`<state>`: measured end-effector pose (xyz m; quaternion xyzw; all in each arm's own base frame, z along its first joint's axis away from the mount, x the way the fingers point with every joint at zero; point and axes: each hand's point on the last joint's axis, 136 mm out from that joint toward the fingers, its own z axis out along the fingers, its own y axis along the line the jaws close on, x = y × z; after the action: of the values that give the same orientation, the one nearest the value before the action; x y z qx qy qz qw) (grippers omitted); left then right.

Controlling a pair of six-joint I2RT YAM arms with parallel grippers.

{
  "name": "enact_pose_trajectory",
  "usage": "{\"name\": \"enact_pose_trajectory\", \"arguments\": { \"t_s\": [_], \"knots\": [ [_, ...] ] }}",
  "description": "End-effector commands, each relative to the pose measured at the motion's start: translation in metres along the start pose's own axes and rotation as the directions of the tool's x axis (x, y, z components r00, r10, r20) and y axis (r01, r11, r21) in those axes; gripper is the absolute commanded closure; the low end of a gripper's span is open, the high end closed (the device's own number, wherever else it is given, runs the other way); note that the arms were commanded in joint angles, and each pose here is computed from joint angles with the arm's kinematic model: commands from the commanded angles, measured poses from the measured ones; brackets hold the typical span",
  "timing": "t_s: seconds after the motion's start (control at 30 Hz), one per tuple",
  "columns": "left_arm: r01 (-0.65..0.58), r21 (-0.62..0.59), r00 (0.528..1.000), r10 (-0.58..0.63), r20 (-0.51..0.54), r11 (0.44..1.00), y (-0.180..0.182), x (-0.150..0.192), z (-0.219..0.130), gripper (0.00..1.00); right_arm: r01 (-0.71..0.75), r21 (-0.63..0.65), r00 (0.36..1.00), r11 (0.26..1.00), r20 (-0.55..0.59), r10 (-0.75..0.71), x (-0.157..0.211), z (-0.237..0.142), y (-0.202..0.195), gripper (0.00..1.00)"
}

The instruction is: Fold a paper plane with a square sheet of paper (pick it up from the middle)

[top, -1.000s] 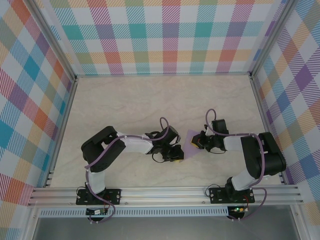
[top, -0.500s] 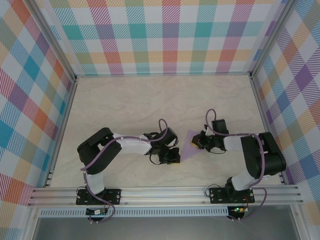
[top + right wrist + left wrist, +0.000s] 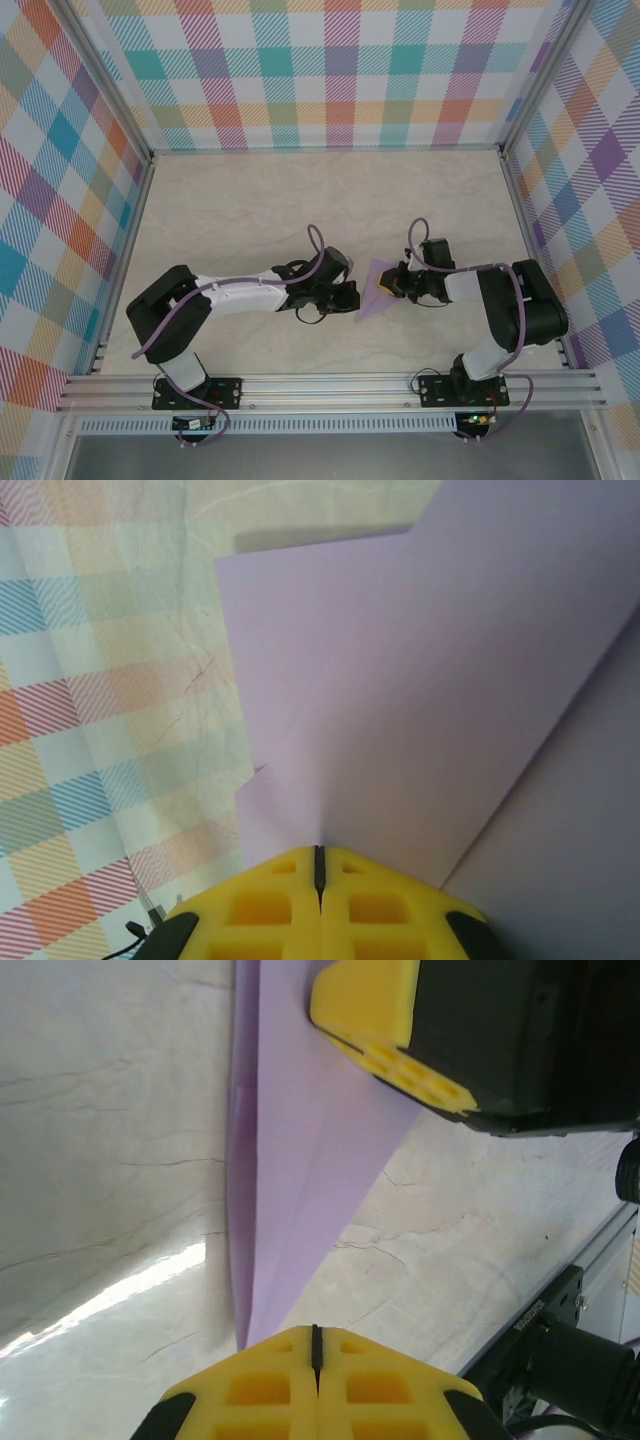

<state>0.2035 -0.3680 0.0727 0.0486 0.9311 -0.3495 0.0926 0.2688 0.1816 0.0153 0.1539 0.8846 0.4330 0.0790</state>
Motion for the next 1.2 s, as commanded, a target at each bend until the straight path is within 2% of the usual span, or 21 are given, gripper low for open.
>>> {"name": "enact_pose_trajectory", "arguments": {
  "t_s": [0.0,0.07,0.2,0.33,0.7,0.93,1.17],
  "knots": [
    [0.034,-0.037,0.991,-0.029,0.129,0.999,0.013,-0.019,-0.024,0.95,-0.018,0.014,0.997,1.0,-0.069,0.019,0.017,0.01,-0.002,1.0],
    [0.046,-0.074,0.985,-0.033,0.169,0.996,0.023,-0.022,-0.034,0.94,-0.01,0.014,0.997,1.0,-0.078,0.011,0.015,0.016,0.002,1.0],
    [0.049,-0.019,0.985,-0.045,0.164,0.999,0.019,-0.022,-0.035,0.92,-0.004,0.011,0.995,1.0,-0.095,0.005,0.012,0.031,0.011,1.0],
    [0.062,0.047,0.989,-0.067,0.129,0.997,0.009,-0.02,-0.024,0.92,0.008,0.026,0.996,1.0,-0.093,-0.005,0.007,0.045,0.021,1.0],
    [0.068,0.088,0.994,-0.075,0.081,0.994,0.004,-0.044,0.02,0.95,0.011,0.042,0.995,0.999,-0.103,-0.007,0.004,0.053,0.021,1.0],
    [0.072,-0.006,0.997,-0.072,0.043,0.997,0.032,-0.031,0.032,0.96,0.004,0.064,0.994,0.998,-0.106,0.003,0.005,0.054,0.015,1.0],
    [0.092,-0.027,0.995,-0.091,0.039,0.995,0.053,-0.015,0.028,0.97,0.002,0.082,0.994,0.997,-0.109,0.007,0.007,0.054,0.009,1.0]
  ]
}}
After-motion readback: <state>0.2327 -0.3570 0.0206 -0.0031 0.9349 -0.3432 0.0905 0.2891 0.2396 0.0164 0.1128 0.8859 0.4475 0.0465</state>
